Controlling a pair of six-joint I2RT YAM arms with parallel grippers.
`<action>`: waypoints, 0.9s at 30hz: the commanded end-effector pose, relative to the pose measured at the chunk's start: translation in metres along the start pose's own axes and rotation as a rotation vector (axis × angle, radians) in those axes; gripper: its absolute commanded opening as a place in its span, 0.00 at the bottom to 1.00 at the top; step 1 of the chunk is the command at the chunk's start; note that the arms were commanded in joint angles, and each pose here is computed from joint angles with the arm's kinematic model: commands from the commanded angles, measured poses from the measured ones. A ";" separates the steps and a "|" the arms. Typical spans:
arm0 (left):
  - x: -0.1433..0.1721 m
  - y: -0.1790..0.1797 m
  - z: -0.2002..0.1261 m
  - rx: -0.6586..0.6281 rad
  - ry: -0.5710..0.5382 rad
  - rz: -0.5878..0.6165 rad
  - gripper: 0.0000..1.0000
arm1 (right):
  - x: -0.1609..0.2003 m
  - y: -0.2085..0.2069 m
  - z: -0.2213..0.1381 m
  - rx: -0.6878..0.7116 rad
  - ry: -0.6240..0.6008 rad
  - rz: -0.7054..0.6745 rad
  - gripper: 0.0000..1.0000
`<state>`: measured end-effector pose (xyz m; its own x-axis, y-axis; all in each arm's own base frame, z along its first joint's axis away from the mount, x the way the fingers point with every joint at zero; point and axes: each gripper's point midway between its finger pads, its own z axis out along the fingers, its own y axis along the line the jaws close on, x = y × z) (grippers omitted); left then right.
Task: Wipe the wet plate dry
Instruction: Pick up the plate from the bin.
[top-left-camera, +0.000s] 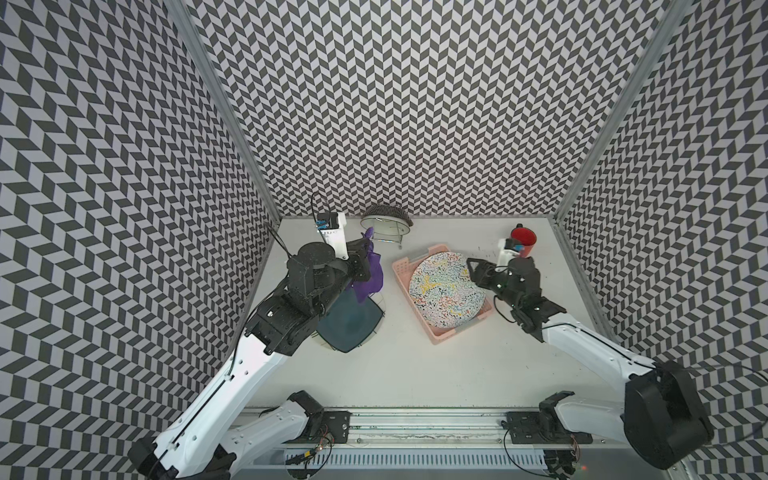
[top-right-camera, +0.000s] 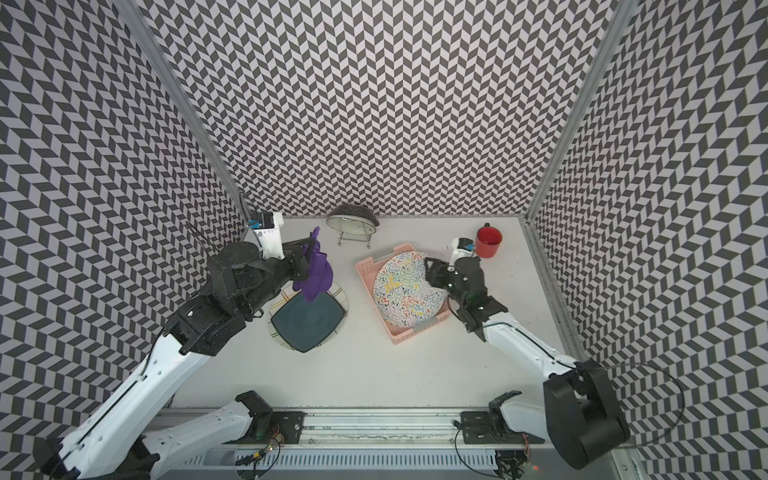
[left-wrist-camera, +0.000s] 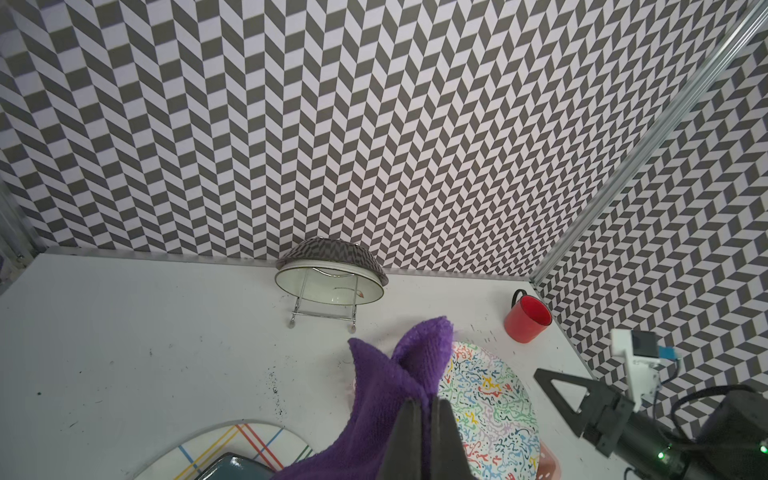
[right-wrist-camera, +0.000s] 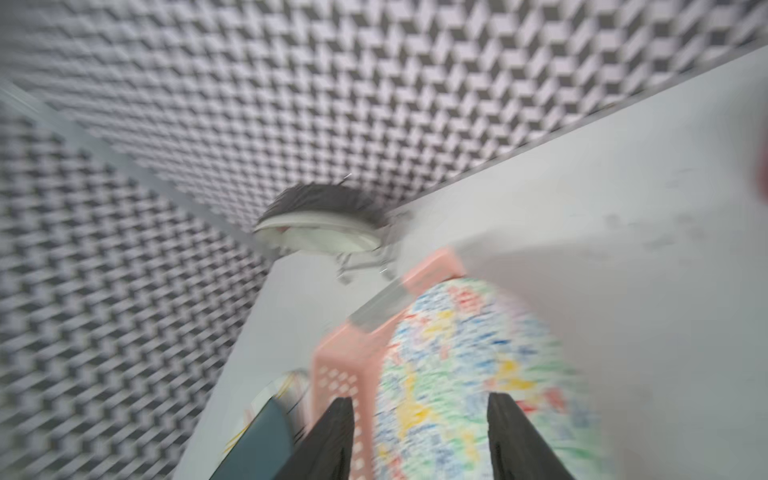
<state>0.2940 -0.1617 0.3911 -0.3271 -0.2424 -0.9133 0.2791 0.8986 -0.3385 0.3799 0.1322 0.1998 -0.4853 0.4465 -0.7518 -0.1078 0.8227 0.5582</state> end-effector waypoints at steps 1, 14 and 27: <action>0.005 -0.004 0.013 0.027 -0.005 -0.014 0.00 | 0.017 -0.022 -0.008 -0.019 0.115 -0.030 0.58; 0.150 0.058 0.086 -0.169 0.254 -0.061 0.00 | 0.048 -0.040 0.038 -0.164 0.276 -0.001 0.49; 0.250 0.041 0.138 -0.015 0.411 -0.134 0.00 | 0.049 -0.005 0.026 -0.280 0.269 -0.051 0.31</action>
<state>0.3381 -0.2118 0.0956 -0.7367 -0.1528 -0.6588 0.1245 0.9268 -0.3542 0.3811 0.1460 0.1190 -0.7365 0.2888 -0.6117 -0.2342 0.7394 0.6312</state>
